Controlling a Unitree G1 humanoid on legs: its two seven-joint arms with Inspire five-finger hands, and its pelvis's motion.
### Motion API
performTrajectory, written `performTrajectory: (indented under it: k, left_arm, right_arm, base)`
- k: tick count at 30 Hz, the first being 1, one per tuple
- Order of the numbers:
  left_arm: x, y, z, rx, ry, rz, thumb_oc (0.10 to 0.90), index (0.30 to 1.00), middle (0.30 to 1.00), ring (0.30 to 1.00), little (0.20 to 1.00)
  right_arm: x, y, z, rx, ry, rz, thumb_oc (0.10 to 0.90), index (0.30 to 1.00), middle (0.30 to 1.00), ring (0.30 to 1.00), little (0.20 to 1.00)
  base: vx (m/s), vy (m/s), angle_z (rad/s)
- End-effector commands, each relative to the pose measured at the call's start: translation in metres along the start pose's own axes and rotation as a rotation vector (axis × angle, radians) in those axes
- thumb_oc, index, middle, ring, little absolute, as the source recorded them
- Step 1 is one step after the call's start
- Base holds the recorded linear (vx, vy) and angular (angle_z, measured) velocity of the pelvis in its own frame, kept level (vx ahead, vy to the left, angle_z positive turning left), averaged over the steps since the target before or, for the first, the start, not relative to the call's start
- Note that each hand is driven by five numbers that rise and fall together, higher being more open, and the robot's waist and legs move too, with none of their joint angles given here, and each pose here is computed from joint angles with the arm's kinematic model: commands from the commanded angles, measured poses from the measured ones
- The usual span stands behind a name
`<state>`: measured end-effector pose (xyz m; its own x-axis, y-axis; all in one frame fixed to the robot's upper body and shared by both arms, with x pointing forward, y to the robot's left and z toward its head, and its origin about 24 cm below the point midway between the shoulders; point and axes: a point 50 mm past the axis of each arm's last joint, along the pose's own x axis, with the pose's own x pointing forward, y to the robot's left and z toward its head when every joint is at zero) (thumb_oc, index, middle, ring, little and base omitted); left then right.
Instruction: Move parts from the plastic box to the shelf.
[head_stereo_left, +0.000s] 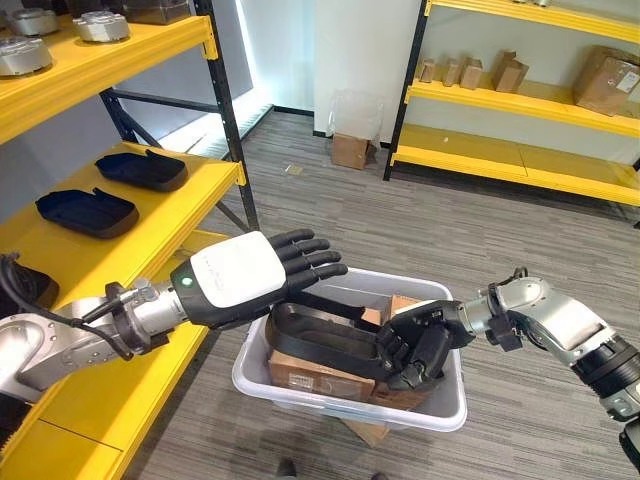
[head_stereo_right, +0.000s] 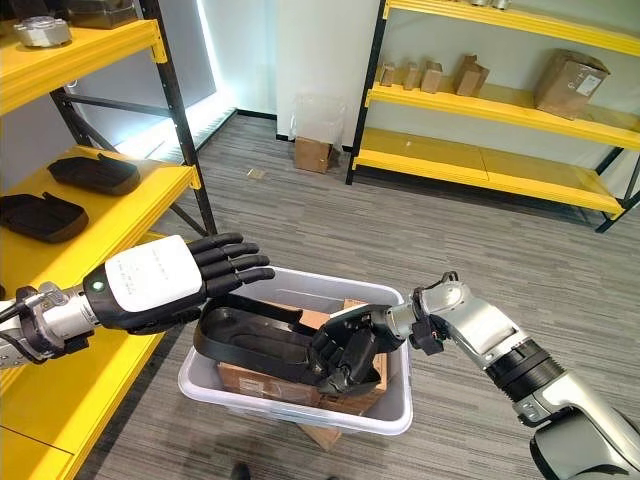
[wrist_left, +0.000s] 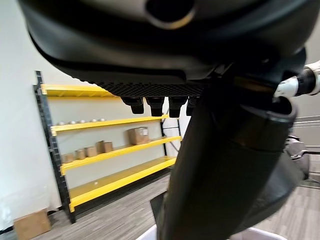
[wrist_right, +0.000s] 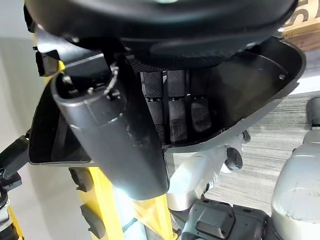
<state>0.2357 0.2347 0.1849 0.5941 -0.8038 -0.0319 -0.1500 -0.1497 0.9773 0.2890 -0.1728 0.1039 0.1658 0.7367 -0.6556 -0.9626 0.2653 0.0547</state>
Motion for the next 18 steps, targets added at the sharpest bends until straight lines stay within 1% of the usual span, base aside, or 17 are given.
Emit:
performTrajectory:
  k: [1, 3, 6, 10, 13, 16, 18]
  left_arm:
    - [-0.009, 0.022, -0.014, -0.012, 0.058, 0.099, 0.900, 1.000, 1.000, 1.000, 1.000]
    - [-0.020, 0.012, -0.014, 0.000, 0.079, 0.045, 0.900, 1.000, 1.000, 1.000, 1.000]
    - [-0.022, 0.009, -0.016, 0.031, 0.087, 0.002, 0.900, 1.000, 1.000, 1.000, 1.000]
    - [-0.037, 0.003, -0.030, 0.072, 0.218, -0.020, 0.900, 1.000, 1.000, 1.000, 1.000]
    - [-0.061, -0.010, -0.047, 0.119, 0.361, -0.040, 0.900, 1.000, 1.000, 1.000, 1.000]
    - [-0.077, -0.021, -0.051, 0.121, 0.418, -0.059, 0.900, 1.000, 1.000, 1.000, 1.000]
    - [-0.083, -0.027, -0.050, 0.116, 0.424, -0.045, 0.900, 1.000, 1.000, 1.000, 1.000]
  right_arm:
    - [-0.020, -0.007, 0.055, -0.188, -0.124, -0.043, 0.400, 0.300, 0.300, 0.300, 0.300]
    - [-0.021, -0.008, 0.052, -0.190, -0.114, -0.051, 0.400, 0.300, 0.300, 0.300, 0.300]
    - [-0.024, -0.011, 0.050, -0.185, -0.108, -0.060, 0.400, 0.300, 0.300, 0.300, 0.300]
    - [-0.030, -0.014, 0.046, -0.180, -0.099, -0.073, 0.400, 0.300, 0.300, 0.300, 0.300]
    - [-0.031, -0.015, 0.041, -0.181, -0.088, -0.080, 0.400, 0.300, 0.300, 0.300, 0.300]
    - [-0.030, -0.014, 0.042, -0.187, -0.096, -0.081, 0.400, 0.300, 0.300, 0.300, 0.300]
    - [-0.027, -0.012, 0.045, -0.196, -0.104, -0.076, 0.400, 0.300, 0.300, 0.300, 0.300]
  base:
    - [-0.05, 0.011, -0.03]
    - [-0.02, 0.006, -0.02]
    - [0.00, 0.000, 0.00]
    - [0.00, 0.000, 0.00]
    - [-0.01, 0.001, -0.01]
    - [-0.02, -0.002, -0.05]
    - [-0.01, 0.006, -0.09]
